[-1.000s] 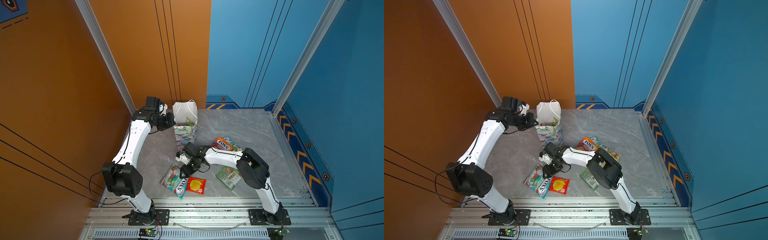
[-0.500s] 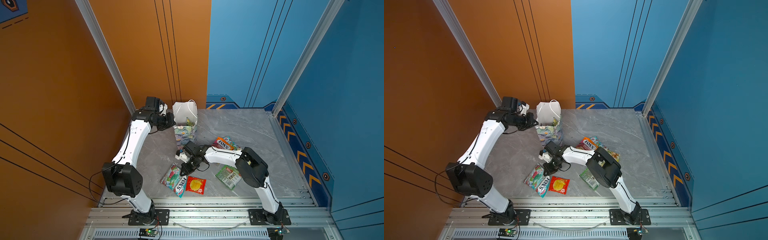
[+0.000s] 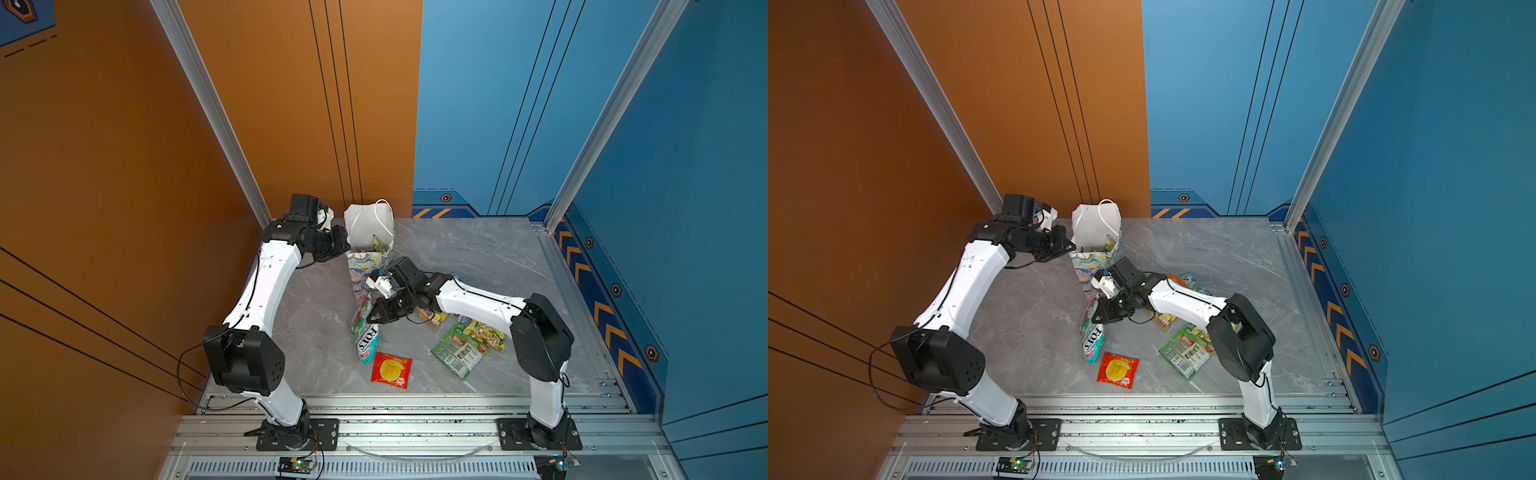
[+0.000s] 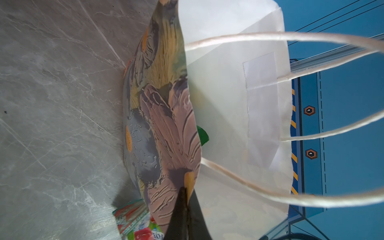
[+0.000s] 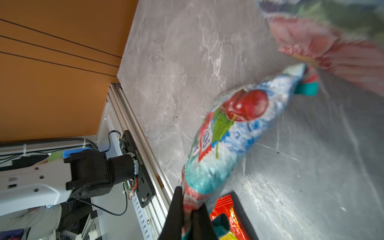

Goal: Place the snacks into the paper bag
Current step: Pick up the snack from the bottom-center of the table, then place the snack in the paper bag.

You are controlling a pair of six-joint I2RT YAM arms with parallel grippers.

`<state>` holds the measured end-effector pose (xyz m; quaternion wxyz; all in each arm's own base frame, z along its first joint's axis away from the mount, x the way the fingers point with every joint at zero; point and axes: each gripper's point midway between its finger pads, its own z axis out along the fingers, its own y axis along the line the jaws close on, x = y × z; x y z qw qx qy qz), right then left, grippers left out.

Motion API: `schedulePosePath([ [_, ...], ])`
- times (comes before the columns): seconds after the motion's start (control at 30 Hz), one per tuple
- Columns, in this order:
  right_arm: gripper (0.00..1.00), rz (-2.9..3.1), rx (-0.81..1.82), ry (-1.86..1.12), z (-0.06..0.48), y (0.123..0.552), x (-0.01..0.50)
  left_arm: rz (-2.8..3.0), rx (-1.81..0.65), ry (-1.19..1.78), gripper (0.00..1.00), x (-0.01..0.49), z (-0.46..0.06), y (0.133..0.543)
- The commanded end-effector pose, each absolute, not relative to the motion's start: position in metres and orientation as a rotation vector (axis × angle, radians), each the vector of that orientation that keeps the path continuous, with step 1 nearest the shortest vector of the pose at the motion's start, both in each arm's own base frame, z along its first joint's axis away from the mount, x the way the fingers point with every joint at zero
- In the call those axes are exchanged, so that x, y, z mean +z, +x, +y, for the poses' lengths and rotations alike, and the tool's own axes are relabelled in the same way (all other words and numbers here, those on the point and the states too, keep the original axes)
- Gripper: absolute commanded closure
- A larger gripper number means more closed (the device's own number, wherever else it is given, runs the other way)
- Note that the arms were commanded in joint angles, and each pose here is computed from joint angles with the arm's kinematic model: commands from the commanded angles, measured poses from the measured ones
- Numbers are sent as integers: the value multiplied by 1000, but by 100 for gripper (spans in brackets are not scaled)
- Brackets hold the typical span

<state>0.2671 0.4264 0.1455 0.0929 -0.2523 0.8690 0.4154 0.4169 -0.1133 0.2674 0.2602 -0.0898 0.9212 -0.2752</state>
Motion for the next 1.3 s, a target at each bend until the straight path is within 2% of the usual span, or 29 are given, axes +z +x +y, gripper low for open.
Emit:
schedulePosePath([
  [0.0, 100, 2574, 1220, -654, 411, 274, 157, 2472, -787, -236, 100, 275, -115, 415],
  [0.37, 100, 2584, 1091, -451, 346, 284, 183, 2463, -791, -234, 100, 274, -117, 415],
  [0.57, 100, 2542, 991, -275, 300, 309, 207, 2466, -814, -233, 100, 272, -120, 417],
  [0.93, 100, 2349, 820, 1, 224, 349, 277, 2465, -827, -251, 100, 275, -122, 415],
  [1.27, 100, 2167, 682, 60, 194, 381, 340, 2464, -816, -258, 100, 275, -123, 411],
])
